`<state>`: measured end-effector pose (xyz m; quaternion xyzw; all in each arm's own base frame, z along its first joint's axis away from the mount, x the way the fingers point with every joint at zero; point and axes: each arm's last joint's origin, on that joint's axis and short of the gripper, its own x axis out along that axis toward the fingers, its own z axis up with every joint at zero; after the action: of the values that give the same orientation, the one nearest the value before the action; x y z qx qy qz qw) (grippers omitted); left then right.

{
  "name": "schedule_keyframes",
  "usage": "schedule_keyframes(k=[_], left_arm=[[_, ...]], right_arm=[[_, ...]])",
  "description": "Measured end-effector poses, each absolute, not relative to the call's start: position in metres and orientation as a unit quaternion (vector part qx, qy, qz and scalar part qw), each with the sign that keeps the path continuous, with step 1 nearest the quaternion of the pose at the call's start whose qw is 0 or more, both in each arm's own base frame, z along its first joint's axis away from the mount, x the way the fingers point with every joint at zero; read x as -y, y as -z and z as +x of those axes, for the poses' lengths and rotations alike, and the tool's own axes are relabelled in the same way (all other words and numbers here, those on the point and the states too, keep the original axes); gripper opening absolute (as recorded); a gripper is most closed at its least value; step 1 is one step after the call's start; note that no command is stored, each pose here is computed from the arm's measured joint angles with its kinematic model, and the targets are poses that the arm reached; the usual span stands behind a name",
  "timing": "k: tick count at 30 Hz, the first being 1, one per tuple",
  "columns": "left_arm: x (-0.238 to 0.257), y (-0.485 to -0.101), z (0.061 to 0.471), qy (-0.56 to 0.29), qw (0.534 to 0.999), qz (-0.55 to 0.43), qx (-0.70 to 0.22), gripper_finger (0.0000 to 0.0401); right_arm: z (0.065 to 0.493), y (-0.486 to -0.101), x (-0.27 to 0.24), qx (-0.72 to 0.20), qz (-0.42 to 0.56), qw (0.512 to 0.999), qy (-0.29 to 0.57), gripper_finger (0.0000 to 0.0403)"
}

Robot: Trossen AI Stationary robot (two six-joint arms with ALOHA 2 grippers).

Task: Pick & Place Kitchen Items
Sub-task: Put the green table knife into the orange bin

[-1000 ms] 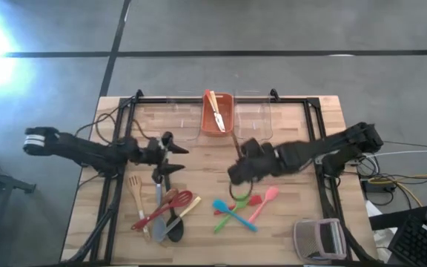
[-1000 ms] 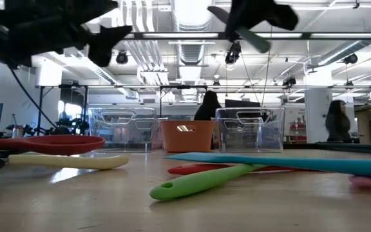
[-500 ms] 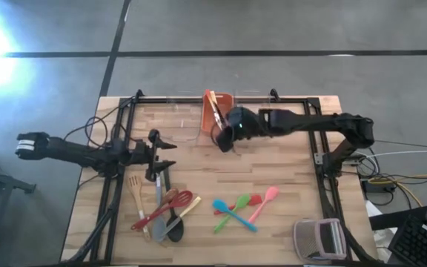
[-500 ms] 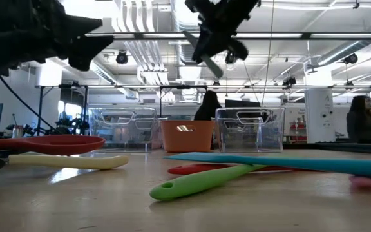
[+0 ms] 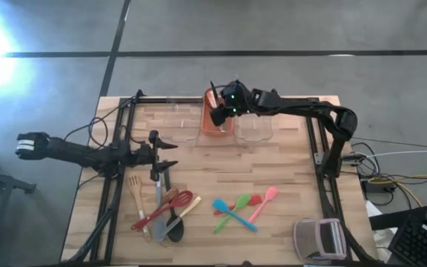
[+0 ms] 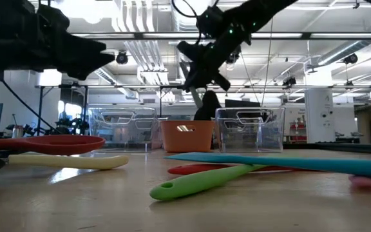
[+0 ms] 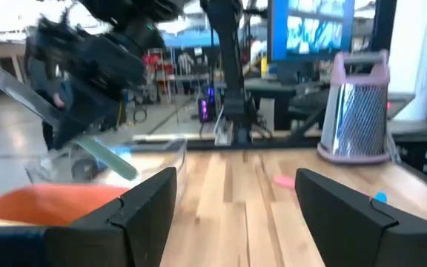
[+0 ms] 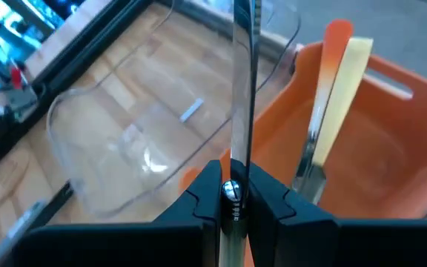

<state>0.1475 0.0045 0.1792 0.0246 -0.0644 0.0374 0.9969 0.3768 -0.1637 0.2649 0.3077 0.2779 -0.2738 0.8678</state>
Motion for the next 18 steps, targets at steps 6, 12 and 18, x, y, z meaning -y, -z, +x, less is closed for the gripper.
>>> schedule_keyframes(k=[6, 12, 18], left_arm=[[-0.003, -0.176, 0.148, -0.017, 0.999, 0.011, 0.044, 0.0278], [-0.004, -0.177, 0.146, -0.018, 0.999, 0.011, 0.044, 0.0278], [-0.005, -0.18, 0.142, -0.025, 0.998, 0.015, 0.054, 0.0278]], right_arm=[[0.384, -0.261, 0.19, -0.252, 0.322, 0.873, 0.265, 0.0023], [0.392, -0.255, 0.217, -0.257, 0.327, 0.863, 0.285, 0.0023], [0.405, -0.24, 0.23, -0.303, 0.333, 0.843, 0.296, 0.0023]])
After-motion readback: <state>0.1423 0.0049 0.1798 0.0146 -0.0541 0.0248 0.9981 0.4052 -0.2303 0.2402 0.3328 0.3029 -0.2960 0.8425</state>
